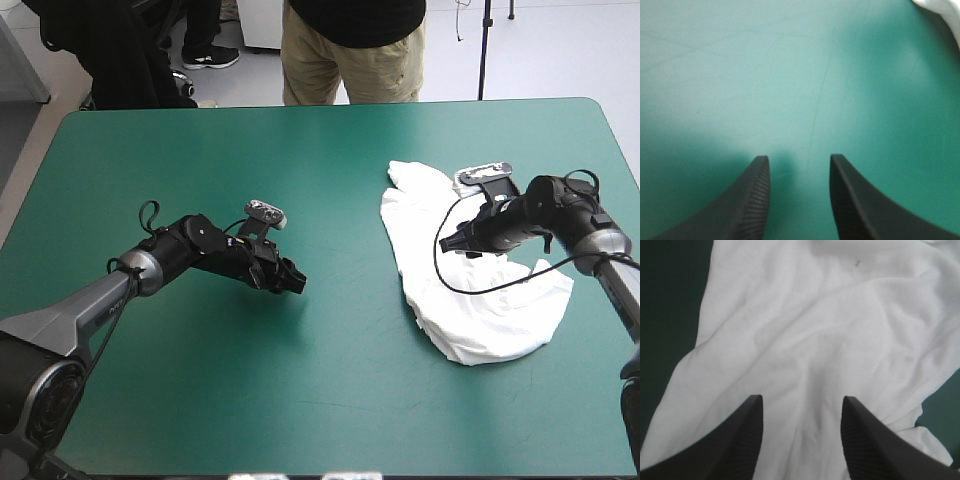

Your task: Fold the cloth

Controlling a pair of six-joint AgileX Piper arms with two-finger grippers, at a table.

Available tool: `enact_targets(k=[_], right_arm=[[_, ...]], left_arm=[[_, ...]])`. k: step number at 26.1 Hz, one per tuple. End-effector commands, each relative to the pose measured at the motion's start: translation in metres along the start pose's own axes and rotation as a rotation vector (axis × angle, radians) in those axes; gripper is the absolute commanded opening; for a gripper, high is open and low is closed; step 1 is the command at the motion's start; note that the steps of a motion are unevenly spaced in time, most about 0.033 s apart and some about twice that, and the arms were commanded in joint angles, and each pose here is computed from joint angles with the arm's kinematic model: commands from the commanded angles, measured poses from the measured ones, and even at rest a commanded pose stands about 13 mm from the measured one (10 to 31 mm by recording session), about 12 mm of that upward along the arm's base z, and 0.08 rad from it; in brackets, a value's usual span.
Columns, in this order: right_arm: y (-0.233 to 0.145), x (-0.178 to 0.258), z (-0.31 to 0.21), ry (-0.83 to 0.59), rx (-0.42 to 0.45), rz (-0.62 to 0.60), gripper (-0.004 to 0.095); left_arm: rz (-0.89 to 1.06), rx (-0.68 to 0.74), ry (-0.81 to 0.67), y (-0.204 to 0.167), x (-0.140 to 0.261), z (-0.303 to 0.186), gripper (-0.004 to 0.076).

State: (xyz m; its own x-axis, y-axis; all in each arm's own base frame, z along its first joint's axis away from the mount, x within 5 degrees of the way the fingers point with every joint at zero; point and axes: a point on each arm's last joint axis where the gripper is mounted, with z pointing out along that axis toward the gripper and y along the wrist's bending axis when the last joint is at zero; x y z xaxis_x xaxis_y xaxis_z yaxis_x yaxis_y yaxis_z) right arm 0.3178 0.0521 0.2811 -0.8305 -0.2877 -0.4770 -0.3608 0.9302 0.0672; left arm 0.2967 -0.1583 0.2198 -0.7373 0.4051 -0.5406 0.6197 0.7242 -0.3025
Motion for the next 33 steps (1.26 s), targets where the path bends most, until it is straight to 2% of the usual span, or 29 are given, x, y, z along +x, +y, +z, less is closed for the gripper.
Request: enact_targets(k=[1, 10, 15, 20, 23, 27, 30, 33], right_arm=[[0.002, -0.011, -0.019, -0.096, 0.012, -0.013, 0.0455], [0.003, -0.011, -0.019, -0.092, 0.01, -0.013, 0.0454], [0.003, -0.011, -0.019, -0.092, 0.01, -0.013, 0.0455], [0.003, -0.011, -0.019, -0.087, 0.009, -0.023, 0.0455], [0.003, -0.01, -0.019, -0.08, 0.006, -0.024, 0.0455], [0.003, -0.01, -0.019, -0.079, 0.005, -0.024, 0.0455], [0.005, -0.009, -0.019, -0.071, -0.012, -0.013, 0.0453], [0.006, -0.008, -0.02, -0.067, -0.021, -0.023, 0.0453]], left_arm=[[-0.005, -0.001, -0.105, -0.008, -0.016, -0.017, 0.0291], [0.006, 0.023, -0.14, -0.01, -0.019, -0.017, 0.0291], [0.08, 0.087, -0.235, -0.017, -0.03, -0.021, 0.0291], [0.135, 0.075, -0.233, -0.024, -0.041, -0.04, 0.0285], [0.132, -0.065, -0.233, -0.031, -0.046, -0.082, 0.0285], [0.167, -0.323, -0.323, -0.047, -0.037, -0.165, 0.0286], [0.158, -0.57, -0.35, -0.051, -0.013, -0.22, 0.0286], [0.114, -0.688, -0.333, -0.057, 0.012, -0.254, 0.0286]])
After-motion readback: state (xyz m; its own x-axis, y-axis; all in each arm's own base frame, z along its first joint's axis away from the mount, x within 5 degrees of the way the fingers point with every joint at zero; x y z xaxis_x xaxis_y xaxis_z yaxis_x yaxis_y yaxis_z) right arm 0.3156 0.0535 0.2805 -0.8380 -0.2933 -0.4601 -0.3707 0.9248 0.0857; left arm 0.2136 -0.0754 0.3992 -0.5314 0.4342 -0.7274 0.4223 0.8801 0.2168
